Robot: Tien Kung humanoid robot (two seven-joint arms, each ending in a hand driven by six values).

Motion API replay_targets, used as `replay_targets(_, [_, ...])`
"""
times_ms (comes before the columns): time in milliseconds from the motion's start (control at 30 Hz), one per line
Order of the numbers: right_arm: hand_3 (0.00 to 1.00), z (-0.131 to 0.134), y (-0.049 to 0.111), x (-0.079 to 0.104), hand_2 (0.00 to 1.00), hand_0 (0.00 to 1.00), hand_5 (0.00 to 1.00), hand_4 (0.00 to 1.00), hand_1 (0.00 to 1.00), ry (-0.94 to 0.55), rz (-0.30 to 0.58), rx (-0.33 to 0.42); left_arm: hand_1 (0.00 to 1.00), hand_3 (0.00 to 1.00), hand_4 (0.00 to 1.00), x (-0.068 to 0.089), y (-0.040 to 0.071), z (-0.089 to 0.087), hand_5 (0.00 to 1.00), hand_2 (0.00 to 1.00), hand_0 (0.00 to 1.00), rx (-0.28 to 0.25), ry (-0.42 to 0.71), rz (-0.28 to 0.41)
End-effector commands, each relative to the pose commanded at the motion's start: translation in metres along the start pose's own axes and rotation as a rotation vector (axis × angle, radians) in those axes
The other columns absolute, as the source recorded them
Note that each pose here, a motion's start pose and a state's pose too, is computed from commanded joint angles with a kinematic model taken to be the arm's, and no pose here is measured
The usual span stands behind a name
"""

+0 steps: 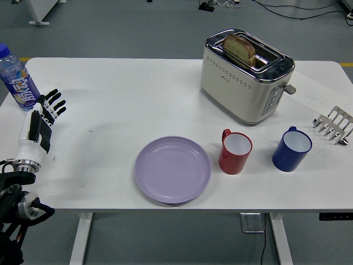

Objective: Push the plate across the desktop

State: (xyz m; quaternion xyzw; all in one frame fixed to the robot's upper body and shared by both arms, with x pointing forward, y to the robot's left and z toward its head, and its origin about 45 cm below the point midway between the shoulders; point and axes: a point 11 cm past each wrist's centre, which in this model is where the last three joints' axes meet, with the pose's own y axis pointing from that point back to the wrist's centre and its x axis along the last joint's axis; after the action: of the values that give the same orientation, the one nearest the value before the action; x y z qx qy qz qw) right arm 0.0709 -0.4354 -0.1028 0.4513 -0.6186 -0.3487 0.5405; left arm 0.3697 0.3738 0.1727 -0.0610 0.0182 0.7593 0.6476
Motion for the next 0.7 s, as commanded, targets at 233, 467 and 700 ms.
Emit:
replay_targets(233, [0.665,-0.001,0.0,-0.001,0.713,0.656,0.285,0.25,0.641,-0.002,-0.001,0.002,0.815,0.785,0.529,0.039,-0.002,0.01,0.998,0.837,0.787,0.0,-0.01,0.089])
replay_targets(467, [0.665,-0.001,0.0,-0.002,0.713,0.657,0.284,0.25,0.641,-0.004,-0.002,0.001,0.818,0.788,0.533,0.057,0.003,0.01,0.998,0.834,0.789,0.044,-0.023,0.103])
replay_targets(700, [0.665,-0.001,0.0,-0.002,0.714,0.655,0.285,0.249,0.641,-0.003,-0.002,0.0,0.818,0.78,0.539,0.062,0.005,0.009,0.998,0.828,0.79,0.066,-0.014,0.094])
